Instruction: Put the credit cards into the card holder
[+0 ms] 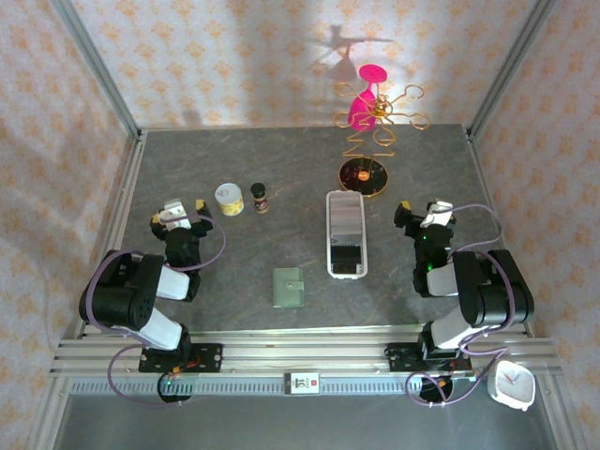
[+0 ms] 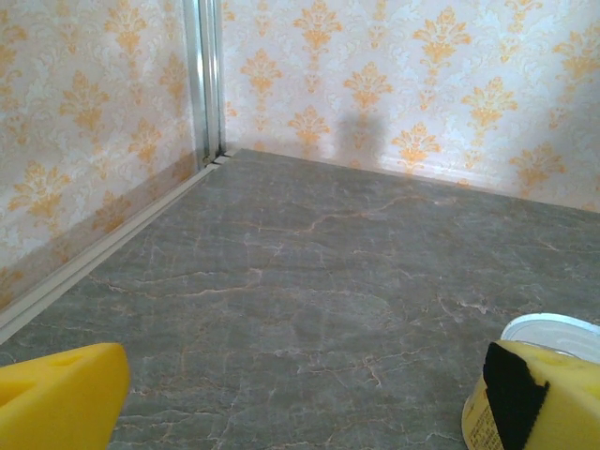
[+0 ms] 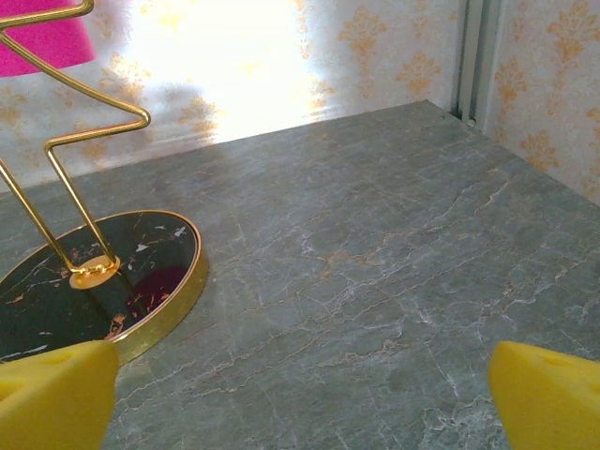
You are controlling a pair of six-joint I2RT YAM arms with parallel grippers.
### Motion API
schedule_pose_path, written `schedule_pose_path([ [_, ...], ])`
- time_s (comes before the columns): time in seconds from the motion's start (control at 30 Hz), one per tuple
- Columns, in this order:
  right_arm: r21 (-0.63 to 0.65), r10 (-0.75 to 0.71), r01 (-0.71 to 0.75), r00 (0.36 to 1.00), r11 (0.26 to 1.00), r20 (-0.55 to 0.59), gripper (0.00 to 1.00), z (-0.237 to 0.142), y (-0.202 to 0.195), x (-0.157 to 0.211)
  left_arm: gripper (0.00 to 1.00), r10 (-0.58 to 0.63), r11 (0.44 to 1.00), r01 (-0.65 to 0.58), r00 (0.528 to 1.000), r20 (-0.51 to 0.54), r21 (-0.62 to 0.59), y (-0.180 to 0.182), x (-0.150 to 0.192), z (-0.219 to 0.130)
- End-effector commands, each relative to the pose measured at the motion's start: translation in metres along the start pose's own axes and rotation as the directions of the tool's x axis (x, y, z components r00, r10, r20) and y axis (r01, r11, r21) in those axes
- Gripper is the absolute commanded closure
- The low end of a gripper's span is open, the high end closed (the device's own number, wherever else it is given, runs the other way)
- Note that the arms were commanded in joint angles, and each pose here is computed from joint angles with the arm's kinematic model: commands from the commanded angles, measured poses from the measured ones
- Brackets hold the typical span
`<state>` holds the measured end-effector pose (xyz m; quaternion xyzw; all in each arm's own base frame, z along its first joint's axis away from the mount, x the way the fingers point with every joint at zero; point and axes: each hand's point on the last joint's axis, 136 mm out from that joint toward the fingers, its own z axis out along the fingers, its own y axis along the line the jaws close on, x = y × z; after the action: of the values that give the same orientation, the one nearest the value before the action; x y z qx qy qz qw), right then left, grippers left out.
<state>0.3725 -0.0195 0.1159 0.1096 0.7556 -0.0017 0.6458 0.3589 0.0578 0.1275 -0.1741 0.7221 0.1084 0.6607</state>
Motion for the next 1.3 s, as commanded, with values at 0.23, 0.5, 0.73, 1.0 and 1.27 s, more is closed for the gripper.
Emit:
schedule_pose_path([
  [0.23,-0.008,0.014,-0.014,1.000,1.000,0.026,0.00,0.0003,0.0019,-0.0085,0.01,-0.012,1.000,0.011,0.999,0.045,0.012,0.0008,-0.0103,-0.0012],
  [0.5,-0.008,0.015,-0.015,1.000,1.000,0.028,0.00,0.0001,0.0019,-0.0088,0.01,-0.012,1.000,0.012,0.999,0.041,0.012,0.0006,-0.0091,-0.0012],
  [0.73,-0.009,0.016,-0.016,1.000,1.000,0.025,0.00,0.0002,0.0021,-0.0080,0.01,-0.012,1.000,0.012,0.999,0.042,0.012,0.0007,-0.0094,-0.0011],
  [1.0,-0.008,0.015,-0.015,1.000,1.000,0.025,0.00,0.0002,0.0018,-0.0080,0.01,-0.013,1.000,0.012,0.999,0.042,0.012,0.0006,-0.0096,-0.0012],
  [1.27,-0.008,0.015,-0.015,1.000,1.000,0.020,0.00,0.0017,0.0023,-0.0071,0.01,-0.013,1.000,0.012,0.999,0.042,0.012,0.0008,-0.0095,-0.0011],
])
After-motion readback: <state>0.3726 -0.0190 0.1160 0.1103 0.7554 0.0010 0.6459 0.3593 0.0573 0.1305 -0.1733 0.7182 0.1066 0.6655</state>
